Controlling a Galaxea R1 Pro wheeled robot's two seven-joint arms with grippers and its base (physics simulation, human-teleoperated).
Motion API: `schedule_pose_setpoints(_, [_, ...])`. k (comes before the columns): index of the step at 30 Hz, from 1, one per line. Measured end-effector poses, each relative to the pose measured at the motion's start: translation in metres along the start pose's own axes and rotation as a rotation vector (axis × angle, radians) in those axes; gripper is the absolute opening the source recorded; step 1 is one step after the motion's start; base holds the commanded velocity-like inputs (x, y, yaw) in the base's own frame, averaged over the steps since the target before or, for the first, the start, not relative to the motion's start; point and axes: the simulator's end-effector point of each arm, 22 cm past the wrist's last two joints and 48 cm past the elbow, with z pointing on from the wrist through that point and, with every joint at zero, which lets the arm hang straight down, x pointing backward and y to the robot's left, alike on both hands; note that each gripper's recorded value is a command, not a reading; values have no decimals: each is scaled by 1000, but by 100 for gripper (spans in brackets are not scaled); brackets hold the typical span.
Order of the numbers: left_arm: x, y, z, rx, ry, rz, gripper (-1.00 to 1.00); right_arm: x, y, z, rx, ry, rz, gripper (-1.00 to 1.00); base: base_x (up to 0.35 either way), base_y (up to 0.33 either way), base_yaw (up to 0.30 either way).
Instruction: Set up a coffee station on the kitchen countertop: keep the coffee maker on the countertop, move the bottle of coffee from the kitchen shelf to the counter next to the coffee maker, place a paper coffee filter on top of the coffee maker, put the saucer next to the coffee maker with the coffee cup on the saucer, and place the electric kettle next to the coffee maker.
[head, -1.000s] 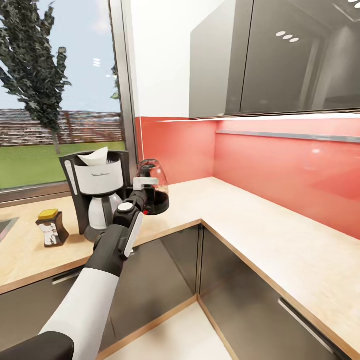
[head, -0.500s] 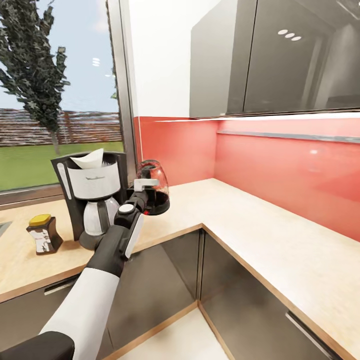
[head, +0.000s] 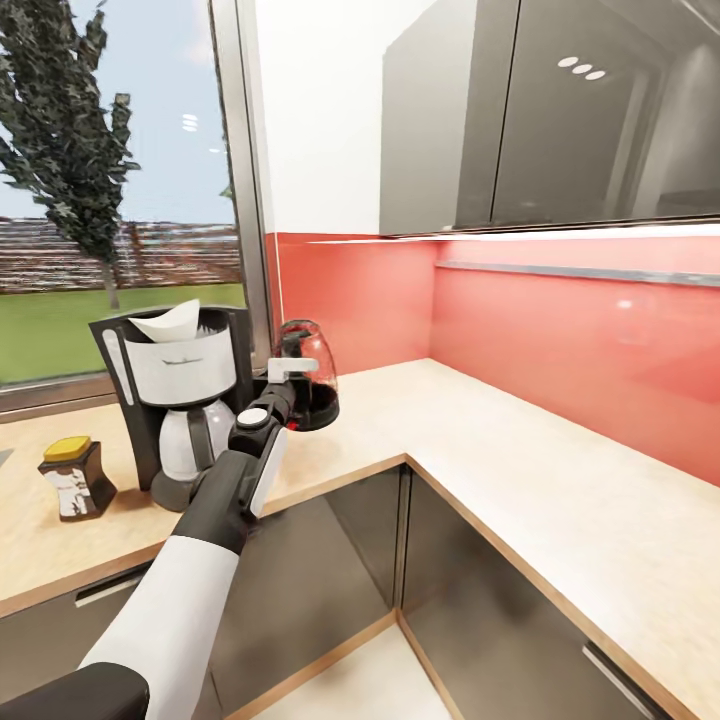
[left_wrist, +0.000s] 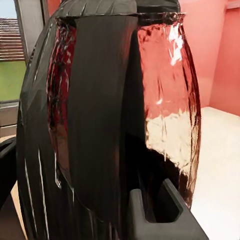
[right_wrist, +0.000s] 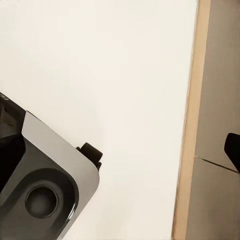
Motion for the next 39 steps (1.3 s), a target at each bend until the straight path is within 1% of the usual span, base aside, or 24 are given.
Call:
schedule_pose_setpoints(9, [2, 0, 0, -2, 4, 1, -100, 0, 0, 0, 0, 0, 0, 100, 2, 0, 0])
schedule_pose_setpoints(10, [5, 0, 1, -2, 10, 1, -100, 0, 0, 0, 0, 0, 0, 100, 0, 0, 0])
schedule_pose_setpoints(13, [14, 7, 3, -34, 27, 6, -100, 0, 0, 0, 0, 1, 0, 100, 0, 0, 0])
schedule_pose_setpoints(16, [20, 11, 5, -57, 19, 4, -100, 0, 0, 0, 0, 1, 0, 100, 0, 0, 0])
schedule_pose_setpoints(26, [21, 12, 6, -62, 17, 3, -100, 0, 0, 0, 0, 0, 0, 100, 6, -4, 0])
schedule_pose_setpoints(39, [22, 12, 6, -63, 17, 3, -100, 0, 0, 0, 0, 0, 0, 100, 99, -20, 0])
